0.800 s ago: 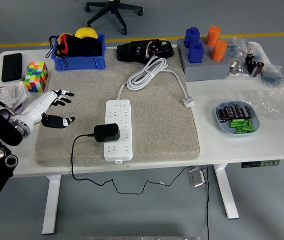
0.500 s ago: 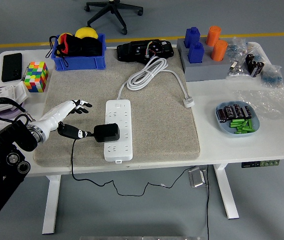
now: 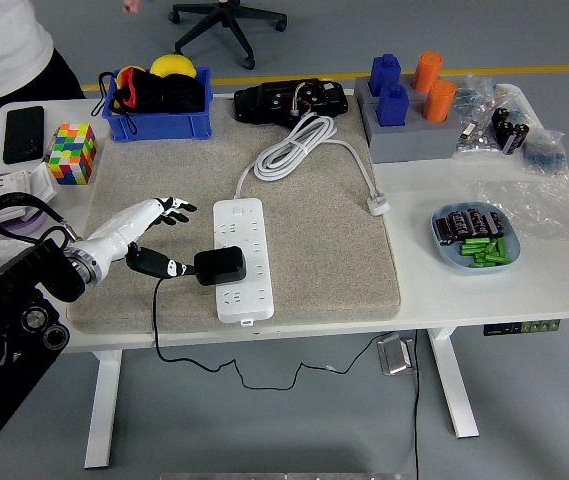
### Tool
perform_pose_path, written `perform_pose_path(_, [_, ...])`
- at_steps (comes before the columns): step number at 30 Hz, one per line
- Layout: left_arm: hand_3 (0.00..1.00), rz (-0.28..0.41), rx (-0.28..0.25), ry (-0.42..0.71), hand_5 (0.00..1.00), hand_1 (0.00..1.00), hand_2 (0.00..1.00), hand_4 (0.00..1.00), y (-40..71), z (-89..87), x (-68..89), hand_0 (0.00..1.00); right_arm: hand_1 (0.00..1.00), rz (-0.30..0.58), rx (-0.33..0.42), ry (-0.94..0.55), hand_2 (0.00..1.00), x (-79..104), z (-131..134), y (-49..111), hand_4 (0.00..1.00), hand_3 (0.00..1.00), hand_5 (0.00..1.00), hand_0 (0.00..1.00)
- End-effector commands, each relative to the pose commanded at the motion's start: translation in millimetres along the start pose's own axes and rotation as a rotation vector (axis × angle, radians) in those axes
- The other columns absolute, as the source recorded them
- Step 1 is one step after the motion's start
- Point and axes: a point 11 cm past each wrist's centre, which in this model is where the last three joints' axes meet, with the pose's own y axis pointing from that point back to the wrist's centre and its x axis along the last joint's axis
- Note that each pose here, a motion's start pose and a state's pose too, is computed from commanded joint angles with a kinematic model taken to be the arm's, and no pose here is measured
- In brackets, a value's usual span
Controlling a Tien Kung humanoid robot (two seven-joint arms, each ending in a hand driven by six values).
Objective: Pull the plug out,throw it away,press the button
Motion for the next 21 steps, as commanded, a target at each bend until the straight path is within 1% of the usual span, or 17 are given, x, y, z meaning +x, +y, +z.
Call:
perform_pose_path(2, [0.849, -0.002, 0.009, -0.02, 0.002, 0.797, 0.794, 0.901, 1.8, -0.7, 2.8, 0.8, 0.703, 0.001, 0.0, 0.001, 0.71, 0.3, 0, 0.0, 0.76, 0.724, 0.652, 0.753])
perform_pose_path(4, [0.849, -0.012, 0.006, -0.031, 0.002, 0.797, 0.794, 0.901, 3.1, 1.2, 2.8, 0.8, 0.703, 0.001, 0.001, 0.0, 0.71, 0.7, 0, 0.1, 0.76, 0.724, 0.652, 0.753])
perform_pose_path(5, [0.847, -0.024, -0.006, -0.033, 0.002, 0.799, 0.797, 0.859, 3.8, 4.6, 0.9, 0.805, 0.703, 0.002, 0.001, -0.001, 0.71, 0.9, -1, 0.1, 0.76, 0.723, 0.652, 0.753])
perform_pose_path(8, [0.847, -0.051, -0.032, -0.026, 0.002, 0.799, 0.797, 0.859, 3.7, 11.9, -5.5, 0.805, 0.703, 0.002, 0.003, -0.002, 0.71, 0.8, -2, 0.1, 0.76, 0.723, 0.652, 0.753])
perform_pose_path(10, [0.847, -0.067, -0.042, -0.027, 0.002, 0.799, 0.797, 0.859, 2.4, 16.3, -11.6, 0.805, 0.703, 0.0, 0.006, -0.004, 0.71, 0.3, -3, 0.2, 0.76, 0.723, 0.652, 0.753])
perform_pose_path(11, [0.85, -0.075, -0.047, -0.022, 0.002, 0.801, 0.798, 0.904, 1.5, 18.1, -14.9, 0.807, 0.703, -0.001, 0.007, -0.004, 0.71, -0.1, -4, 0.2, 0.76, 0.724, 0.653, 0.754])
perform_pose_path(16, [0.85, -0.088, -0.059, -0.008, 0.002, 0.801, 0.798, 0.904, -3.1, 24.2, -23.0, 0.807, 0.703, -0.003, 0.005, -0.005, 0.71, -1.5, -3, 0.0, 0.76, 0.724, 0.653, 0.754])
perform_pose_path(17, [0.853, -0.09, -0.061, -0.007, 0.002, 0.781, 0.782, 0.929, -4.1, 25.2, -24.0, 0.807, 0.704, -0.004, 0.004, -0.006, 0.71, -1.6, -2, 0.0, 0.761, 0.721, 0.652, 0.752])
perform_pose_path(21, [0.853, -0.117, -0.054, -0.012, 0.002, 0.781, 0.782, 0.929, -8.6, 27.1, -31.9, 0.807, 0.704, -0.003, 0.003, -0.005, 0.71, -1.4, -2, -0.1, 0.761, 0.721, 0.652, 0.752])
